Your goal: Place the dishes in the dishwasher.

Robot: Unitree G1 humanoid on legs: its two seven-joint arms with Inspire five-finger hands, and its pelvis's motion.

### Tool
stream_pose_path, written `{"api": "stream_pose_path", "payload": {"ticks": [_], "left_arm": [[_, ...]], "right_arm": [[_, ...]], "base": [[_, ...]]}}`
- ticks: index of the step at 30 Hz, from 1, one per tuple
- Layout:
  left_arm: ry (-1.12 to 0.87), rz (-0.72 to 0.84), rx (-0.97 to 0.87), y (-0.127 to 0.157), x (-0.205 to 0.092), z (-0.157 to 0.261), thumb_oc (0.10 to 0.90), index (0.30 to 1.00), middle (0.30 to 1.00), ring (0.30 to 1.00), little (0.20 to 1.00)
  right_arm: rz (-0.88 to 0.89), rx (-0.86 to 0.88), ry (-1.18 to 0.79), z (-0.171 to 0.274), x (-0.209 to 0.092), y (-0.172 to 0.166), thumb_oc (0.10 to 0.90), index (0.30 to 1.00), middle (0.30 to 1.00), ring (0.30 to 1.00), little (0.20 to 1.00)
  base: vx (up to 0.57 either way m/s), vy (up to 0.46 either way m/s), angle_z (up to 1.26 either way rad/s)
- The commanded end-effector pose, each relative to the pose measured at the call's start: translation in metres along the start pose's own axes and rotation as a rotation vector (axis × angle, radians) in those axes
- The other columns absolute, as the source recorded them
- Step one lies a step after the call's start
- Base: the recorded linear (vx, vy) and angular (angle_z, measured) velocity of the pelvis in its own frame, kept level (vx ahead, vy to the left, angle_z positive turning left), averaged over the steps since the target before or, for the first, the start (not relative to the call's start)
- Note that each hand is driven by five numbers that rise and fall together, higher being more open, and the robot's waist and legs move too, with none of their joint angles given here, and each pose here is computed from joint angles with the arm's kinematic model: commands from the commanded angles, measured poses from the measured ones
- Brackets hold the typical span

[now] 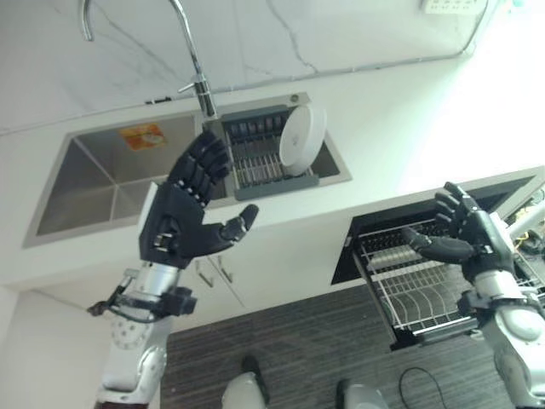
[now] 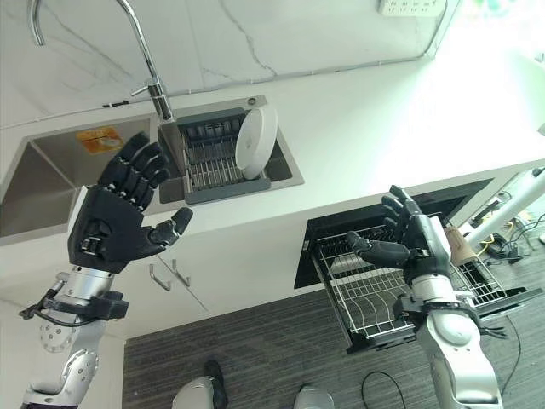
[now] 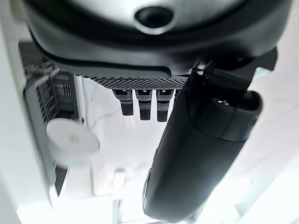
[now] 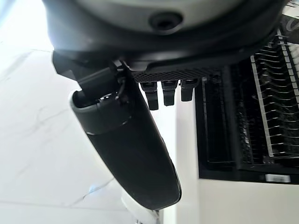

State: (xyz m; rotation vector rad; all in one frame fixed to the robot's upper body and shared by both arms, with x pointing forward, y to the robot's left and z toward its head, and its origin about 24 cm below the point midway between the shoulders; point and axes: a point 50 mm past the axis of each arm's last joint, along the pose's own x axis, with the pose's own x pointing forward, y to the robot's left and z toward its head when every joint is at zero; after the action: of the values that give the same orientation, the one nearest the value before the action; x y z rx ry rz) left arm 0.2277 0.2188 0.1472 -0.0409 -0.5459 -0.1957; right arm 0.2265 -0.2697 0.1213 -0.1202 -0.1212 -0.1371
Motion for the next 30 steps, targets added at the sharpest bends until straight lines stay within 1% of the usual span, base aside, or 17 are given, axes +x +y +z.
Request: {"api": "stream_pose_path", "payload": {"ticks": [1,4,8,10,11,14,18,22,26,28,30], "left_arm": [[-0.327,-0.085,0.099,-0.007,0.015,0.057,0.800,0.900,0.900,0.900,0.900],[-0.346,-0.141,0.155,-0.014,0.019,0.062,0.800,0.900,0.900,0.900,0.900],[-0.369,-0.220,0.203,-0.021,0.026,0.067,0.800,0.900,0.900,0.900,0.900],[-0.370,-0.234,0.200,-0.021,0.026,0.068,0.800,0.900,0.900,0.900,0.900],[-0.371,-0.253,0.212,-0.023,0.026,0.068,0.800,0.900,0.900,0.900,0.900],[-0.353,-0.251,0.260,-0.024,0.029,0.066,0.800,0.900,0.900,0.900,0.900],[-0.330,-0.253,0.312,-0.022,0.033,0.063,0.800,0.900,0.900,0.900,0.900],[-0.334,-0.246,0.318,-0.025,0.034,0.062,0.800,0.900,0.900,0.900,0.900],[-0.331,-0.216,0.268,-0.028,0.036,0.060,0.800,0.900,0.900,0.900,0.900],[-0.323,-0.197,0.247,-0.029,0.037,0.057,0.800,0.900,0.900,0.900,0.900],[-0.311,-0.179,0.244,-0.028,0.037,0.055,0.800,0.900,0.900,0.900,0.900]], "right_arm": [[0.089,-0.015,-0.328,0.061,0.008,0.009,0.800,0.900,0.900,0.900,0.900],[0.074,0.027,-0.352,0.064,0.009,0.012,0.800,0.900,0.900,0.900,0.900],[-0.004,0.073,-0.421,0.066,0.007,0.012,0.800,0.900,0.900,0.900,0.900],[-0.008,0.076,-0.426,0.065,0.006,0.013,0.800,0.900,0.900,0.900,0.900],[0.013,0.109,-0.400,0.061,0.005,0.016,0.800,0.900,0.900,0.900,0.900],[0.011,0.108,-0.378,0.054,0.006,0.017,0.800,0.900,0.900,0.900,0.900],[-0.008,0.122,-0.386,0.055,0.005,0.005,0.800,0.900,0.900,0.900,0.900],[-0.039,0.125,-0.425,0.059,0.007,0.005,0.800,0.900,0.900,0.900,0.900],[-0.092,0.145,-0.453,0.070,0.016,0.003,0.800,0.900,0.900,0.900,0.900],[-0.128,0.193,-0.490,0.077,0.020,0.003,0.800,0.900,0.900,0.900,0.900],[-0.150,0.179,-0.496,0.079,0.021,0.002,0.800,0.900,0.900,0.900,0.900]], "base": [[0.15,0.167,0.18],[0.12,0.148,0.16],[0.16,0.215,0.13],[0.11,0.166,0.14],[0.07,0.114,0.09],[0.16,-0.009,-0.03],[0.10,-0.210,-0.07],[0.15,-0.262,0.13],[0.13,-0.187,0.25],[0.14,-0.132,0.12],[0.11,-0.100,-0.04]]}}
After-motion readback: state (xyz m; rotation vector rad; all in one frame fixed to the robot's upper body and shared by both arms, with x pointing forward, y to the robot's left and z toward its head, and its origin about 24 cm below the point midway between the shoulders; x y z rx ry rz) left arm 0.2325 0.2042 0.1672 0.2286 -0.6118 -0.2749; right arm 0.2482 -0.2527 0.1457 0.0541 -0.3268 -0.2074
